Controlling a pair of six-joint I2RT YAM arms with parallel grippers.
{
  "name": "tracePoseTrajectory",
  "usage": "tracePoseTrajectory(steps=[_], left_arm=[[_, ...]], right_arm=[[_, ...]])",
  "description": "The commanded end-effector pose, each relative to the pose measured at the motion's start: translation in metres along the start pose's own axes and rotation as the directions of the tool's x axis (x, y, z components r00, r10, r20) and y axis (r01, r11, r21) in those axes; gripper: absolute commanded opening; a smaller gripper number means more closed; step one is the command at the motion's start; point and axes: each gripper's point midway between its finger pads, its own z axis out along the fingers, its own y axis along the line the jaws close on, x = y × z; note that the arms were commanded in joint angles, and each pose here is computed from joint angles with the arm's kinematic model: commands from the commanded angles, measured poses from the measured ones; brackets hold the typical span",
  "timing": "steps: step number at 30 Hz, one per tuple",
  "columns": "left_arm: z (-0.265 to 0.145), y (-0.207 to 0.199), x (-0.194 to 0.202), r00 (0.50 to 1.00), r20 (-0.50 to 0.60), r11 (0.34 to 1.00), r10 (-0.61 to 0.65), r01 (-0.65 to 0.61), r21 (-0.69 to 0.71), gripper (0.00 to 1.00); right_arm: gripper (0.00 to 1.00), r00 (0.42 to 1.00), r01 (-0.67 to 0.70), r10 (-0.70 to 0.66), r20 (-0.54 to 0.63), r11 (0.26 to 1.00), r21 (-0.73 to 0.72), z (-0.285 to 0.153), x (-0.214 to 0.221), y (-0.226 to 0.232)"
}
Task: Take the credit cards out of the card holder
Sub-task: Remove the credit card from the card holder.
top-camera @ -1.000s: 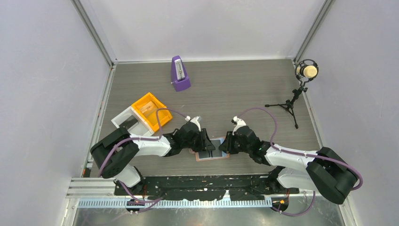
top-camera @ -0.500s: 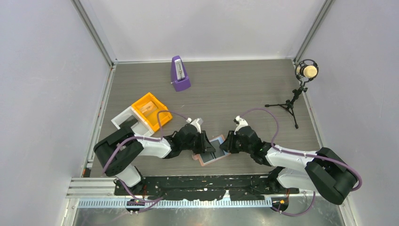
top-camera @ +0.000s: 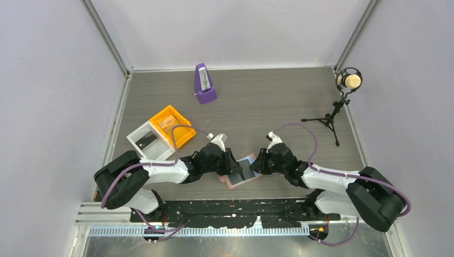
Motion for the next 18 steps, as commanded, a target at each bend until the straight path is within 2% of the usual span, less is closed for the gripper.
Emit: tracePoseTrajectory(steps=[1, 12, 18], left_arm=[[-0.006, 0.007, -0.003, 0.998, 0.021, 0.995, 0.067, -0.065, -0.076, 0.31], [0.012, 0.007, -0.004, 0.998, 0.053, 0.999, 0.038, -0.036, -0.032, 0.35], [0.016, 0.010, 0.001, 0.999, 0.043, 1.000, 0.019, -0.018, -0.023, 0.29]], right_arm=[[0.21, 0.992, 0.000, 0.020, -0.127, 0.988, 0.156, -0.009, 0.037, -0.041], [0.20, 0.989, -0.017, 0.039, -0.143, 0.988, 0.154, -0.008, 0.043, -0.043], [0.20, 0.991, -0.010, 0.032, -0.130, 0.986, 0.167, -0.009, 0.040, -0.044]])
